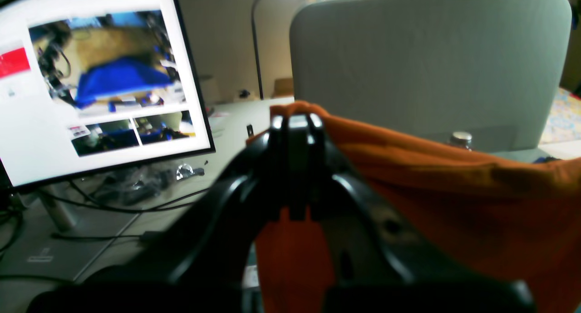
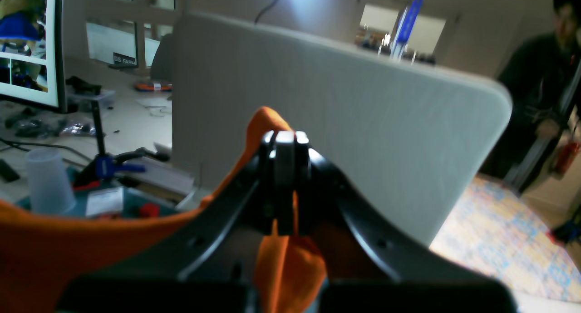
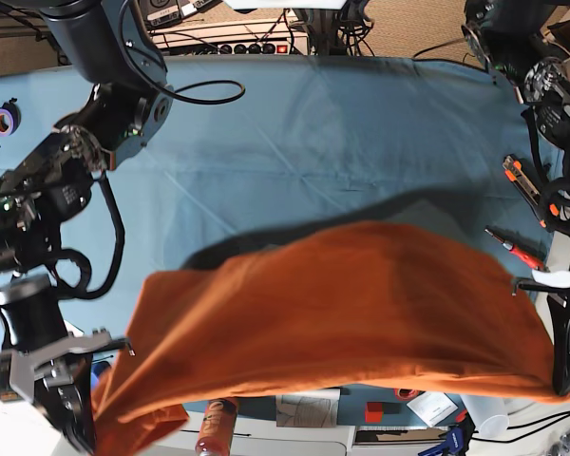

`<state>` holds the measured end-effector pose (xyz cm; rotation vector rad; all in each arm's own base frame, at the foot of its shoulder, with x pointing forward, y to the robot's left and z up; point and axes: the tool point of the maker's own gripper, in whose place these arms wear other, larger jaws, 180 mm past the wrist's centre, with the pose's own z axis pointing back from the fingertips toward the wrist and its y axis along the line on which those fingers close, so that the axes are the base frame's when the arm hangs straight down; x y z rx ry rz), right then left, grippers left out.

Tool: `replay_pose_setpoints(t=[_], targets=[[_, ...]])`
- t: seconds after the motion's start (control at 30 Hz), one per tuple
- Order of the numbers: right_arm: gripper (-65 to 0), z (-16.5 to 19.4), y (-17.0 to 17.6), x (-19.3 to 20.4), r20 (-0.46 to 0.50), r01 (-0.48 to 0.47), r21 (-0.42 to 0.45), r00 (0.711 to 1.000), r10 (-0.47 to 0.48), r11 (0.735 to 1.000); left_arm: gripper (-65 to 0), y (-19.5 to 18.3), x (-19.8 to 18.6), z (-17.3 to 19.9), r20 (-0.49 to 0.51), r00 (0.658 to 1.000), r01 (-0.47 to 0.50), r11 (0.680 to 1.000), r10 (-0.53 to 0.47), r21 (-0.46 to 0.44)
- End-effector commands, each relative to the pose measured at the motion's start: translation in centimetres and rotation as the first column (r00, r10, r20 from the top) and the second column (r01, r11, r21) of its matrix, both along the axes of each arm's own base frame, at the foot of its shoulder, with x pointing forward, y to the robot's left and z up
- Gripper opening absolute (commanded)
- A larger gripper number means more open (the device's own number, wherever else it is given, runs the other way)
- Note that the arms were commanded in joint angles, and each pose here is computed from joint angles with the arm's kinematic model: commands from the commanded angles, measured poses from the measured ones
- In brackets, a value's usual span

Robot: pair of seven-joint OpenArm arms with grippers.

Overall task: Layout the t-shirt on the table in an organized manner, then fold the t-shirt properly
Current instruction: 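Raise and shake the held shirt with both grippers to spread it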

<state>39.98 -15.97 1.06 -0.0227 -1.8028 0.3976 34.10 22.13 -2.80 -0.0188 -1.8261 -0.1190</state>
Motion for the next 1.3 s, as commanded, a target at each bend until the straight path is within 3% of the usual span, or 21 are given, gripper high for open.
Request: replay_pose_setpoints(t=[0.0,0.1,0.3,0.4,0.53,0.63,0.83,1.07,1.17,1.27], targets=[[-65.0,2.1,0.3,-0.4,0.068,-0.007,-0.01,0.998,0.008,1.0,-65.0,0.1,-0.3,1.4,0.049,0.999,-0.009,1.0,0.008,0.016],[-65.0,2.4,0.9,-0.4,0.076,-0.017,-0.018,0.997,0.019,1.0,-65.0,0.2,-0.2,1.0,0.026,1.0,-0.016,1.0,0.016,0.02],[-65.0,0.8,1.2,-1.0,0.028,-0.066,0.047,0.997,0.065,0.997,-65.0,0.5,-0.1,-1.0,-0.073,0.997,-0.033,0.999,0.033,0.008],[-65.0,0.8,1.7,-2.6,0.053,-0.078,0.068,0.996,0.075,0.995,-65.0,1.0,-0.3,-1.0,-0.08,0.995,-0.061,0.998,0.059,-0.029],[-65.0,1.3,2.7,-5.8,0.116,-0.079,0.033,0.99,0.074,0.996,-65.0,2.2,-1.6,-0.2,-0.06,0.992,-0.113,0.993,0.112,-0.021],[-65.0,-0.1,2.7,-5.9,0.077,-0.074,0.032,0.994,0.071,0.997,-65.0,4.6,-2.7,-0.8,-0.071,0.98,-0.189,0.981,0.186,-0.037],[-65.0,-0.5,2.5,-5.8,0.072,-0.062,0.033,0.996,0.059,0.998,-65.0,6.4,-4.4,0.3,-0.017,0.981,-0.195,0.975,0.194,-0.109],[-65.0,-0.6,1.9,-5.6,0.069,-0.022,0.019,0.997,0.02,1.0,-65.0,6.1,-4.4,0.4,-0.01,0.984,-0.178,0.978,0.178,-0.113],[-65.0,-0.5,1.7,-5.6,0.07,-0.011,0.004,0.997,0.011,1.0,-65.0,5.0,-4.0,0.3,-0.011,0.99,-0.139,0.988,0.139,-0.061],[-65.0,-0.1,1.2,-5.3,0.077,-0.001,-0.013,0.997,0.002,1.0,-65.0,4.5,-3.8,0.4,-0.012,0.992,-0.125,0.99,0.125,-0.065]])
